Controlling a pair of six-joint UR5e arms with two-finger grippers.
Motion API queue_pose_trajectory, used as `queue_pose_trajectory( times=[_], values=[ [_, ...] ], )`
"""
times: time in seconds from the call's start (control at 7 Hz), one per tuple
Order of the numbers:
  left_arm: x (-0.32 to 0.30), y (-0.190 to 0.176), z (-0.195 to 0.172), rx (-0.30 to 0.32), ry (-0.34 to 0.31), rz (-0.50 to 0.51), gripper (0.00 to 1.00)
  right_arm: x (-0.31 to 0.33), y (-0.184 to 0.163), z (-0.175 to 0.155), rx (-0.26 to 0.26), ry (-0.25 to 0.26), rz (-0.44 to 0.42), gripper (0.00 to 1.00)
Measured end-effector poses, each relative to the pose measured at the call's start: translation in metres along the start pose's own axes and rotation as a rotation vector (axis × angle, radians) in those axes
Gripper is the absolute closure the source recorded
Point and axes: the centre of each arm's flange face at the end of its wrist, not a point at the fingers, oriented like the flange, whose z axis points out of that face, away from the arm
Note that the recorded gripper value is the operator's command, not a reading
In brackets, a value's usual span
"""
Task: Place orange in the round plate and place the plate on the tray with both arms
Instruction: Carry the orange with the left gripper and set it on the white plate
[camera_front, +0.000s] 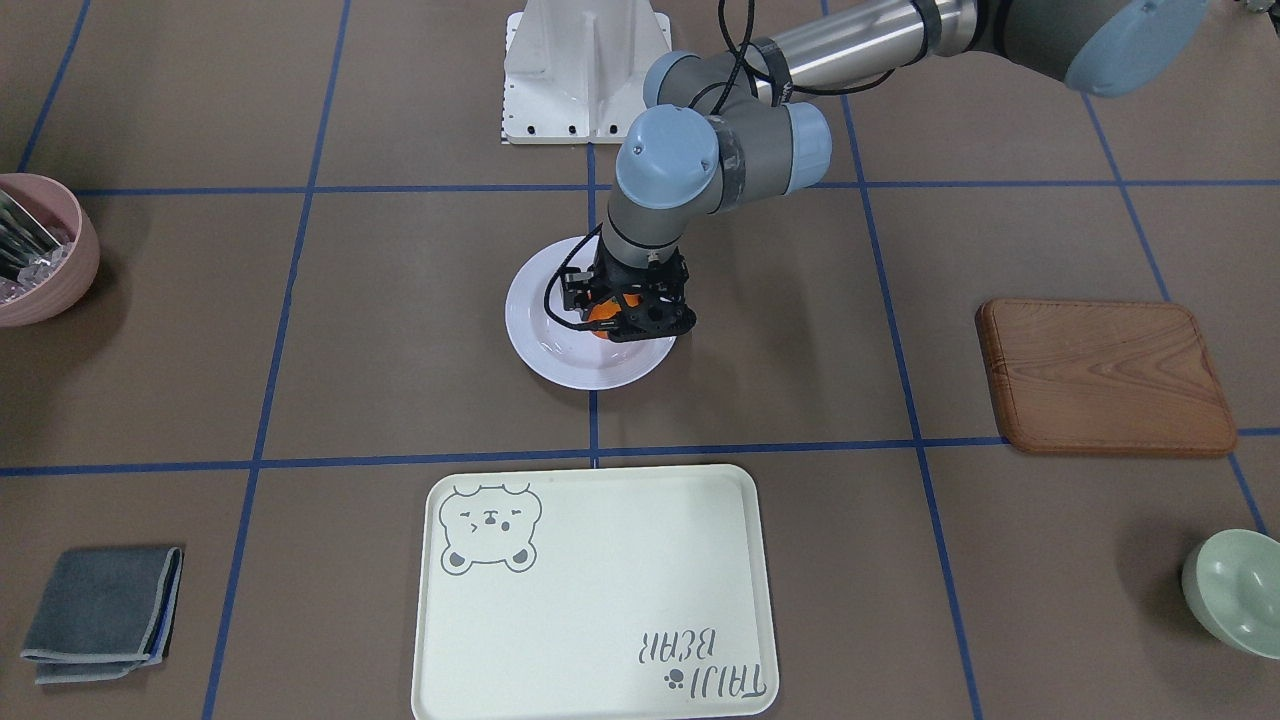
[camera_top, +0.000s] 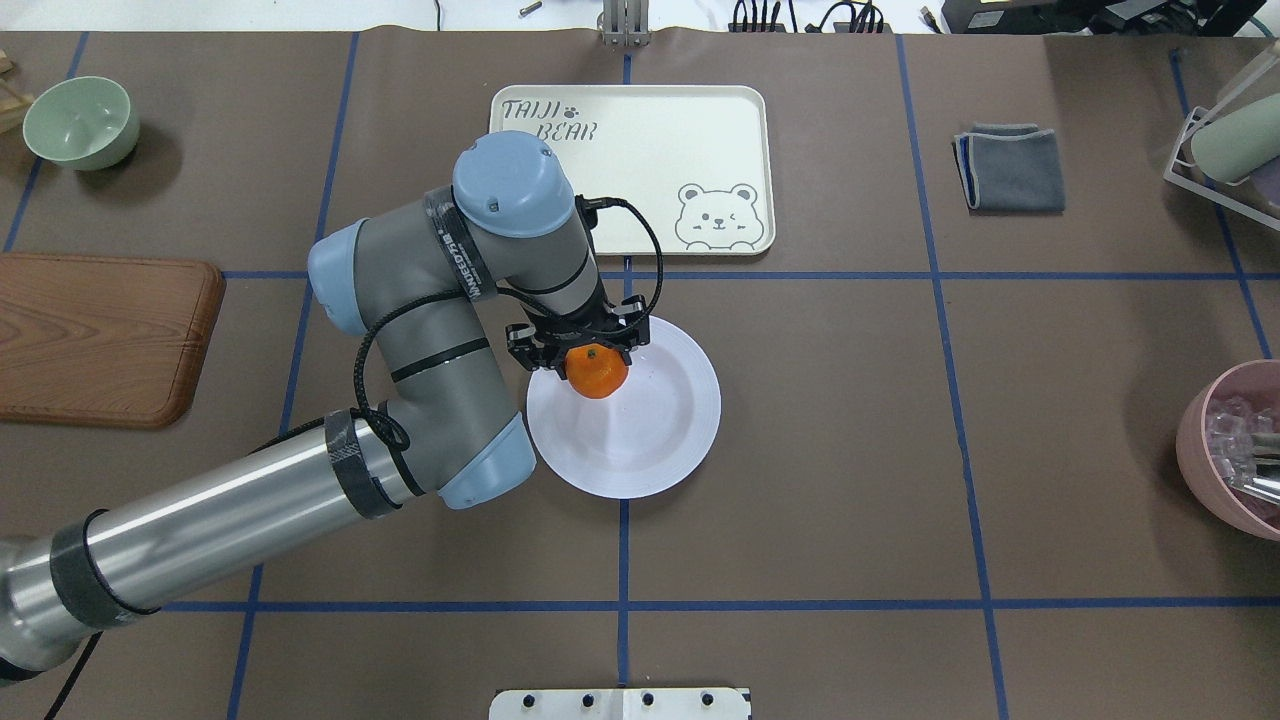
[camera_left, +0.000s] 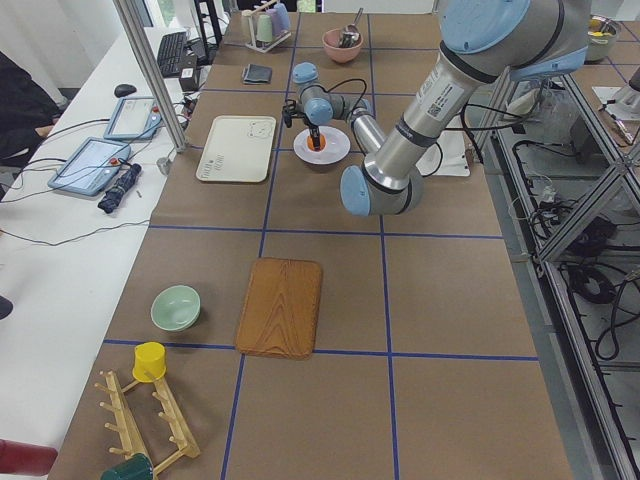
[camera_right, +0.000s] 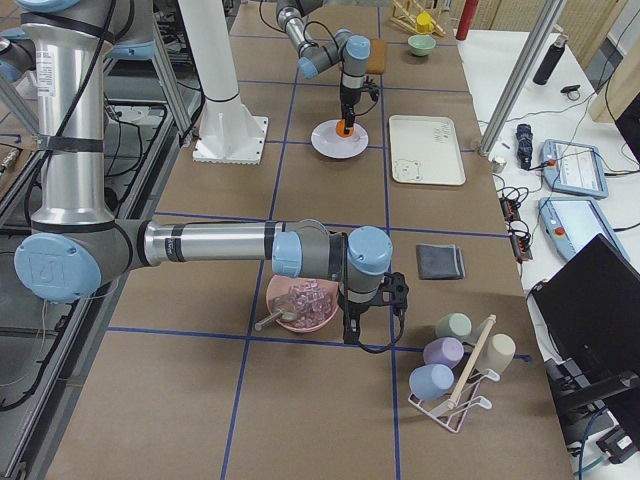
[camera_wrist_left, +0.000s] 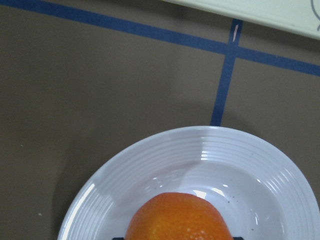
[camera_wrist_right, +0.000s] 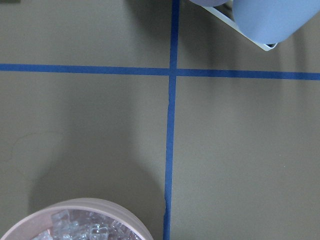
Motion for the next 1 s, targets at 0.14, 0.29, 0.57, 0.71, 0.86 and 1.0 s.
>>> queue_pose_trajectory(
  times=[0.14, 0.29, 0.57, 0.71, 0.86, 1.0],
  values=[
    [0.000, 0.007, 0.011, -0.013, -0.011, 0.004, 1.00, -0.001, 0.000, 0.000, 0.001, -0.001, 0.000, 0.00],
    [0.000, 0.011, 0.017, -0.020, -0.016, 0.007, 0.34, -0.001, -0.001, -0.001, 0.002, -0.003, -0.001, 0.00],
    [0.000, 0.012, 0.021, -0.010, -0.022, 0.010, 0.01, -0.004, -0.003, -0.004, 0.008, -0.002, -0.005, 0.00],
    [0.000, 0.012, 0.020, 0.018, -0.024, 0.016, 0.01, -0.010, -0.008, -0.010, 0.021, -0.002, -0.017, 0.00],
    [-0.002, 0.013, 0.014, 0.050, -0.014, 0.029, 0.01, -0.023, -0.017, -0.022, 0.046, -0.004, -0.030, 0.00],
    [-0.012, 0.014, -0.003, 0.091, 0.006, 0.039, 0.01, -0.053, -0.033, -0.038, 0.076, -0.025, -0.037, 0.00]
  ],
)
